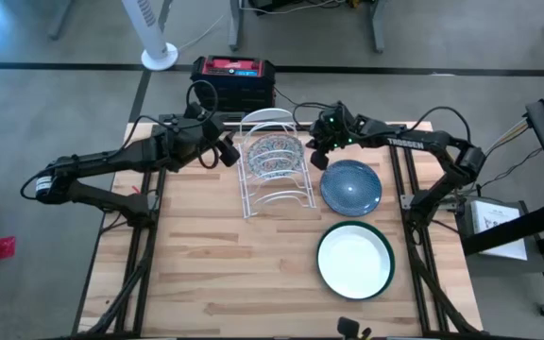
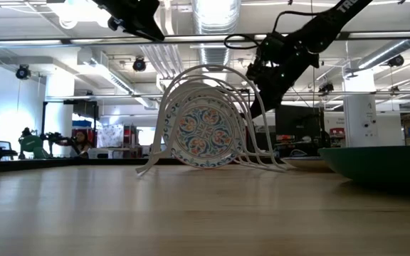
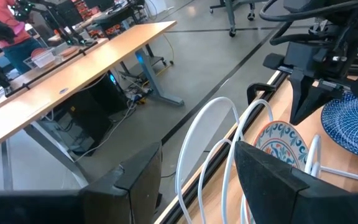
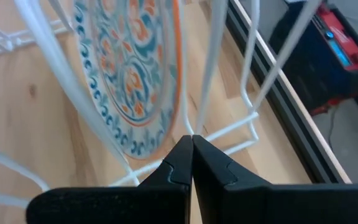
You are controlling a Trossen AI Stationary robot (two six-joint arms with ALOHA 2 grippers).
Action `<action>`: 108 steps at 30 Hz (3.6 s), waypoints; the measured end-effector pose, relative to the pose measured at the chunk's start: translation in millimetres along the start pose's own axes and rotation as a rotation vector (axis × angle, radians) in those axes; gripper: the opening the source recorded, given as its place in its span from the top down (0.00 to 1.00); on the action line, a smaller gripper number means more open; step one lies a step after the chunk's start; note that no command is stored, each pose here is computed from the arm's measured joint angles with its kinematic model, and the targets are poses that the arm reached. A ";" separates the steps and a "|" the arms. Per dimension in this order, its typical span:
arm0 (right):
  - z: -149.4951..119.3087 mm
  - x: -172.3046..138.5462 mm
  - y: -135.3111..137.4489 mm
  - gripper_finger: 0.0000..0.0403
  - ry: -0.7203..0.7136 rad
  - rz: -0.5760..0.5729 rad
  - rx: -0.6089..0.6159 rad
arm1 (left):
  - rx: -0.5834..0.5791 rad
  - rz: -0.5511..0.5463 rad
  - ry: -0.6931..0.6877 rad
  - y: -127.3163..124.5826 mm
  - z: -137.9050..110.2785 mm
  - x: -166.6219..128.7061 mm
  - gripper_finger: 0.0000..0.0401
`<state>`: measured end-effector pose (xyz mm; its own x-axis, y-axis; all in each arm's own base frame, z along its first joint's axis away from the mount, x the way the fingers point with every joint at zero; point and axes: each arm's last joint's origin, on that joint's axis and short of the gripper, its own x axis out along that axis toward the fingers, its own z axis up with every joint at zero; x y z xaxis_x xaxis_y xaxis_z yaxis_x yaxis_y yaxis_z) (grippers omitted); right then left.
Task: Sort dishes
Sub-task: Put the blue patterned plate into the dish rack
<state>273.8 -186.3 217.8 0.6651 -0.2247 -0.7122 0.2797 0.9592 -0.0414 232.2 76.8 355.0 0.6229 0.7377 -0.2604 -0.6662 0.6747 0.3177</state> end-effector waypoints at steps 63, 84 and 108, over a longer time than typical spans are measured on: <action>-98.9 -101.0 29.3 0.49 0.573 -0.251 0.560 | -0.030 -0.174 0.085 -30.6 -9.5 -20.3 0.52; -130.1 -63.3 9.6 0.45 0.674 -0.440 0.646 | -0.024 -0.174 0.093 -30.5 -10.4 -20.3 0.52; -147.0 -51.5 -14.1 0.46 0.676 -0.208 0.729 | -0.001 -0.174 0.124 -31.0 -15.1 -20.0 0.52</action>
<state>133.8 -163.1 152.0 0.0876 -0.0146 -0.9960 0.8497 0.5230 0.0671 234.1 41.5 336.6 0.6737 0.6073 -0.4210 -0.5536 0.7922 0.2568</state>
